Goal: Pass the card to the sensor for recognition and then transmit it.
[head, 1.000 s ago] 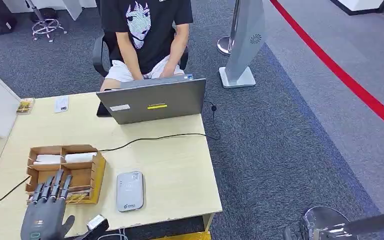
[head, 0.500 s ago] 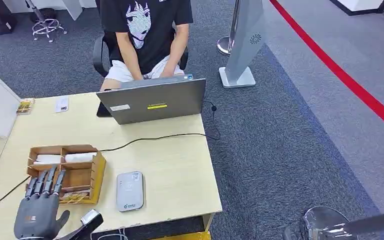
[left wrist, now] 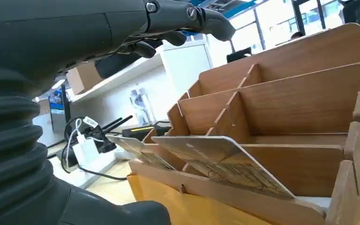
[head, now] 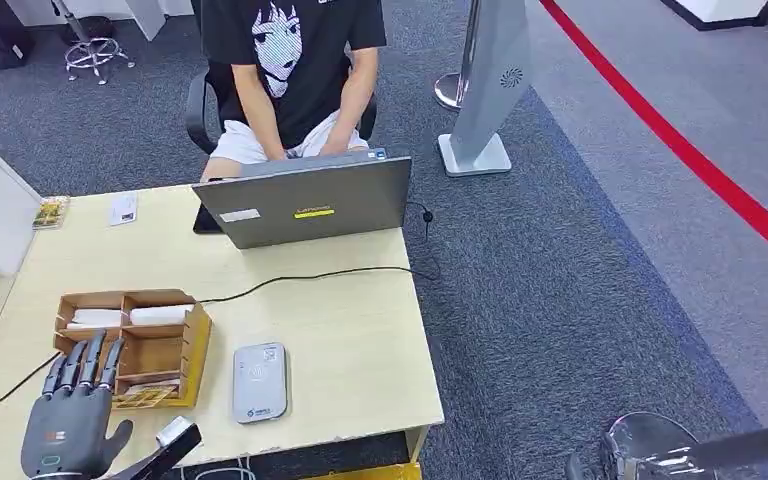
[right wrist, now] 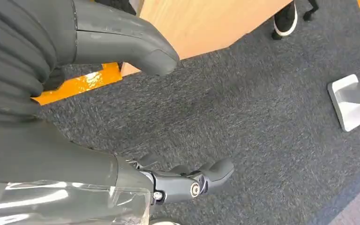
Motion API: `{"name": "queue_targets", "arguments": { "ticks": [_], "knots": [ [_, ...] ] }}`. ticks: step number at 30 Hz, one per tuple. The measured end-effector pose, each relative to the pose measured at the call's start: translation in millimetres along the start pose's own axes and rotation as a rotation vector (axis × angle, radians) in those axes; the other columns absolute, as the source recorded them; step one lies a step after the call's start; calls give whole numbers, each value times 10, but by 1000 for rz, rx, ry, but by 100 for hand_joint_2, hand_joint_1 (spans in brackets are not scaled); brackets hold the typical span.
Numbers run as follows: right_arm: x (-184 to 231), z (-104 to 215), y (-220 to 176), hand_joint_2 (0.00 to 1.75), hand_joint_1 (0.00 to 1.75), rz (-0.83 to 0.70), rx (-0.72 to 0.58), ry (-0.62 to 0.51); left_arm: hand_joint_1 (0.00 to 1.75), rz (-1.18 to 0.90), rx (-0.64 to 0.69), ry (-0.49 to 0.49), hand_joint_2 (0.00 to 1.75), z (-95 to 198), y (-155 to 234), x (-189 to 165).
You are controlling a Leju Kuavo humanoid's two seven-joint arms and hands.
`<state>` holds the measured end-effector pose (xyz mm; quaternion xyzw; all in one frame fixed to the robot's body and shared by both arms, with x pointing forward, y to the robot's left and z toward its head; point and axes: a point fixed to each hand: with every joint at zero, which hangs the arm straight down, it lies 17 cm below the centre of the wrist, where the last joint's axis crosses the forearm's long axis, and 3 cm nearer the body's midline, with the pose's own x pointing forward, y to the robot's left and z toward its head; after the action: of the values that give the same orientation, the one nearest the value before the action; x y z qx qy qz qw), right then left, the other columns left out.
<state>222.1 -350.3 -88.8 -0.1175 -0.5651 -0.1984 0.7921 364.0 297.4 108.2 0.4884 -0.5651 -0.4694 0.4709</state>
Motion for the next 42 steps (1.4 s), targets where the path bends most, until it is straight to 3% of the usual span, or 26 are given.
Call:
{"name": "queue_targets", "arguments": {
  "ticks": [29,30,31,42],
  "knots": [
    [-65,11,5,175,0,24,11,16,0,1,-27,3,175,-17,-75,266],
    [-65,11,4,175,0,21,11,16,16,1,-27,4,175,-17,-74,265],
    [-63,12,3,175,0,19,11,15,175,0,-27,4,175,-17,-74,264],
    [-100,20,1,175,0,24,16,23,175,4,-40,5,175,-11,-101,264]
  ]
}}
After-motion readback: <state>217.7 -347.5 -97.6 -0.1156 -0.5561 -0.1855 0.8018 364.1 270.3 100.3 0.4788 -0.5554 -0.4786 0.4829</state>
